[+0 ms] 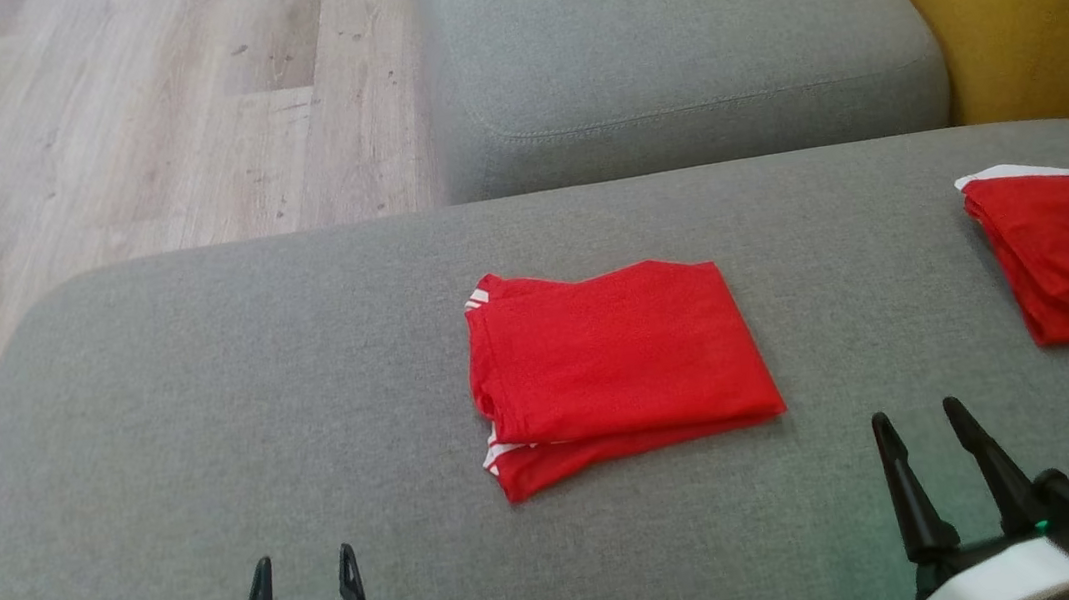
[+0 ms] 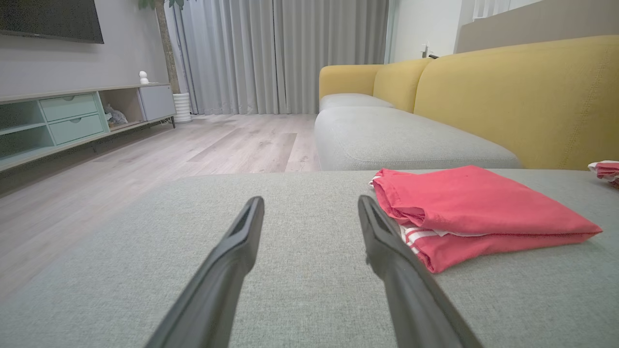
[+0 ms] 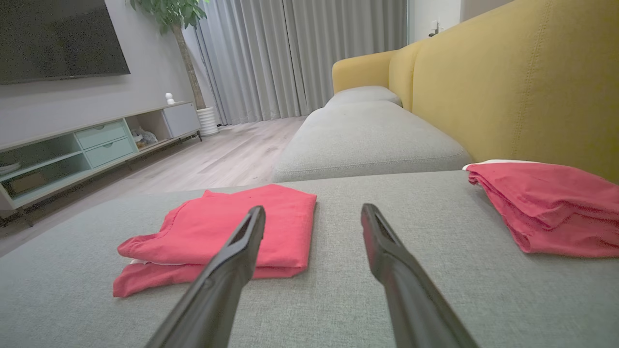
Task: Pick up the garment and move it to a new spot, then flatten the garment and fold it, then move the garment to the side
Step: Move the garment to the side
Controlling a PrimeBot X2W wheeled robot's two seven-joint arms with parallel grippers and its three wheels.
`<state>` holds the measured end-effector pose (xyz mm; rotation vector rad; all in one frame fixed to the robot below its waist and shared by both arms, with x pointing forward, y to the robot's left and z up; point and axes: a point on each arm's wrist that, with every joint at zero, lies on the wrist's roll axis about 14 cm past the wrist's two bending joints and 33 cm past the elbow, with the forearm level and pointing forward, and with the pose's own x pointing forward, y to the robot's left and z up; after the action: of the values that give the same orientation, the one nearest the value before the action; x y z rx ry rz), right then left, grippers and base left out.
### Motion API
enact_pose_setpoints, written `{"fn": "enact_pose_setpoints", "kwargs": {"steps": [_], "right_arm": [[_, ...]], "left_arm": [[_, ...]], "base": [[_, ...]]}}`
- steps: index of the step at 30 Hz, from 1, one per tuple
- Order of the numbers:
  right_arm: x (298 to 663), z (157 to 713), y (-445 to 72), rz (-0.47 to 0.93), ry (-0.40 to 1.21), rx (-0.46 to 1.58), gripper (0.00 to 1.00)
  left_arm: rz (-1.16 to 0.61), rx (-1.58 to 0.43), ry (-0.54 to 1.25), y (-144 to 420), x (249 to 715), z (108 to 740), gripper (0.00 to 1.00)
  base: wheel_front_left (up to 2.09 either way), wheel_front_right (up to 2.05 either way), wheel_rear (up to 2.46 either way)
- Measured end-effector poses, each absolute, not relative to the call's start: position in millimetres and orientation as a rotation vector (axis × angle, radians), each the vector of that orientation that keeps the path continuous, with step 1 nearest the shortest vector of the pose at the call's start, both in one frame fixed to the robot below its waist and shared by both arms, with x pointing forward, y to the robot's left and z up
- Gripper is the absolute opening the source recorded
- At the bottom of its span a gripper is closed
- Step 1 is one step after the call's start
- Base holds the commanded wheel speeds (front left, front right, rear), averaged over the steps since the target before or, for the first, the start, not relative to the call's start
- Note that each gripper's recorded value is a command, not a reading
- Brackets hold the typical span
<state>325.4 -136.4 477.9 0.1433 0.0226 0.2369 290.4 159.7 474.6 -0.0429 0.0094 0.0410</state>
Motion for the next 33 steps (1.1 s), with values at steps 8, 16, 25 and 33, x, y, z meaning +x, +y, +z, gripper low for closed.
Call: {"fn": "enact_pose_setpoints", "kwargs": {"steps": [8, 16, 25, 33], "right_arm": [[321.4, 473.6, -137.8, 0.221, 0.033, 0.143, 1.0], [321.2, 461.5, -140.5, 0.219, 0.07, 0.087, 1.0], [353.3, 439.5, -148.8, 0.18, 0.147, 0.08, 1.0], [427.1, 428.3, -133.8, 0.222, 0.299, 0.044, 1.0]], "left_arm": [[0.044, -0.036, 0.031, 159.7, 290.7, 468.1, 1.0], [0.058, -0.033, 0.06, 161.5, 293.8, 461.0, 1.0], [0.051, -0.033, 0.092, 157.3, 305.0, 454.6, 1.0], [0.05, -0.002, 0.092, 152.6, 332.5, 454.8, 1.0]], "base": [[0.0, 0.0, 0.0], [0.0, 0.0, 0.0], [0.0, 0.0, 0.0], [0.0, 0.0, 0.0]]}}
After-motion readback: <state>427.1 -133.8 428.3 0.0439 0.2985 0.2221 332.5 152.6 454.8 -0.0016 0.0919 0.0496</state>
